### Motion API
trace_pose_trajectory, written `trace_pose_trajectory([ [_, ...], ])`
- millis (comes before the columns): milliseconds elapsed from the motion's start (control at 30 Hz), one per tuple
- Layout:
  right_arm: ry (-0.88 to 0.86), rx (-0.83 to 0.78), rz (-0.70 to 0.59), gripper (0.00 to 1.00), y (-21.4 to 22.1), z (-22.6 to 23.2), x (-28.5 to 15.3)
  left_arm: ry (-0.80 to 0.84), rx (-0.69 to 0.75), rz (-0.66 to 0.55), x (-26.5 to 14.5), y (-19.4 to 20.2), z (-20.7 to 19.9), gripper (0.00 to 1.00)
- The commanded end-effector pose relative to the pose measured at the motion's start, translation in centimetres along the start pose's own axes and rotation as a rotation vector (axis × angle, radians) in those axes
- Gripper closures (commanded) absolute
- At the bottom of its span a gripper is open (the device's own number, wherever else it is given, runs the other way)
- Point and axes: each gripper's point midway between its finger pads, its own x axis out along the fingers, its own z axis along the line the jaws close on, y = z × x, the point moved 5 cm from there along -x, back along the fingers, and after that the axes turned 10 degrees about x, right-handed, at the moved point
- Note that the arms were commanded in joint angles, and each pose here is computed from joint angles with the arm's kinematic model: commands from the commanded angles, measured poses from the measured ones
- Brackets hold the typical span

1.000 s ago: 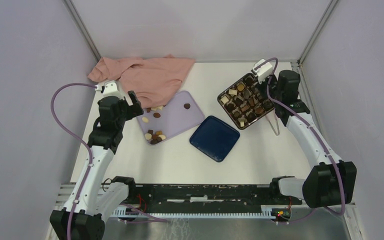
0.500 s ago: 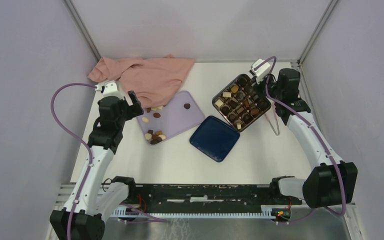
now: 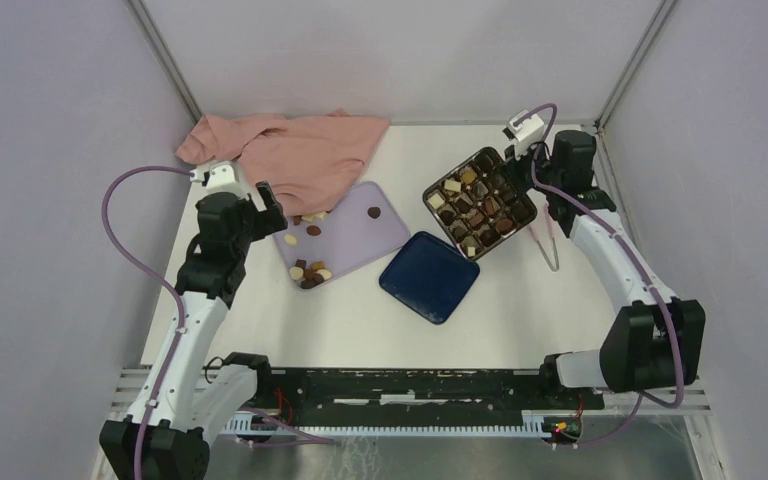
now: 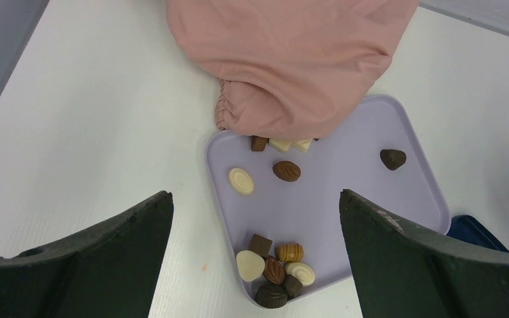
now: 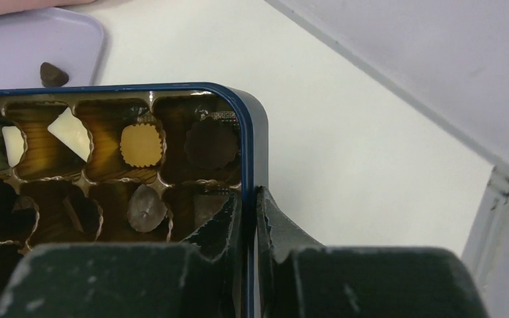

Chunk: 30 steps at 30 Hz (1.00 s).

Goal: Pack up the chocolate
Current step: Adjust the packing box at the center of the board.

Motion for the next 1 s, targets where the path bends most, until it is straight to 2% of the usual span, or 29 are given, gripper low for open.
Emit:
trace_pose_trajectory([
  [0, 0.069, 0.183, -0.127, 1.00, -3.9, -2.7, 1.7, 0.032, 0.030, -0.050, -0.1, -1.1, -0.2, 0.00],
  [100, 0.081, 0.349, -0.111, 1.00, -2.9, -4.1, 3.5, 0.062, 0.021, -0.052, -0.1, -1.3, -0.6, 0.00],
  [200, 0.085, 0.487, -0.029, 1.00, -1.4, -4.8, 5.9, 0.100, 0.008, -0.050, -0.5, -1.6, -1.1, 0.00],
  [400, 0.113, 0.668, 0.062, 1.00, 2.2, -5.4, 9.6, 0.210, -0.046, -0.017, -1.5, -1.0, -2.5, 0.00],
  [667, 0.171, 0.748, 0.138, 1.00, 6.1, -5.8, 11.5, 0.515, -0.130, 0.066, -3.3, 0.8, -6.2, 0.00],
  [967, 0.278, 0.798, 0.162, 0.98, 8.9, -6.0, 11.1, 0.651, -0.166, 0.049, -5.2, 1.4, -7.4, 0.01],
])
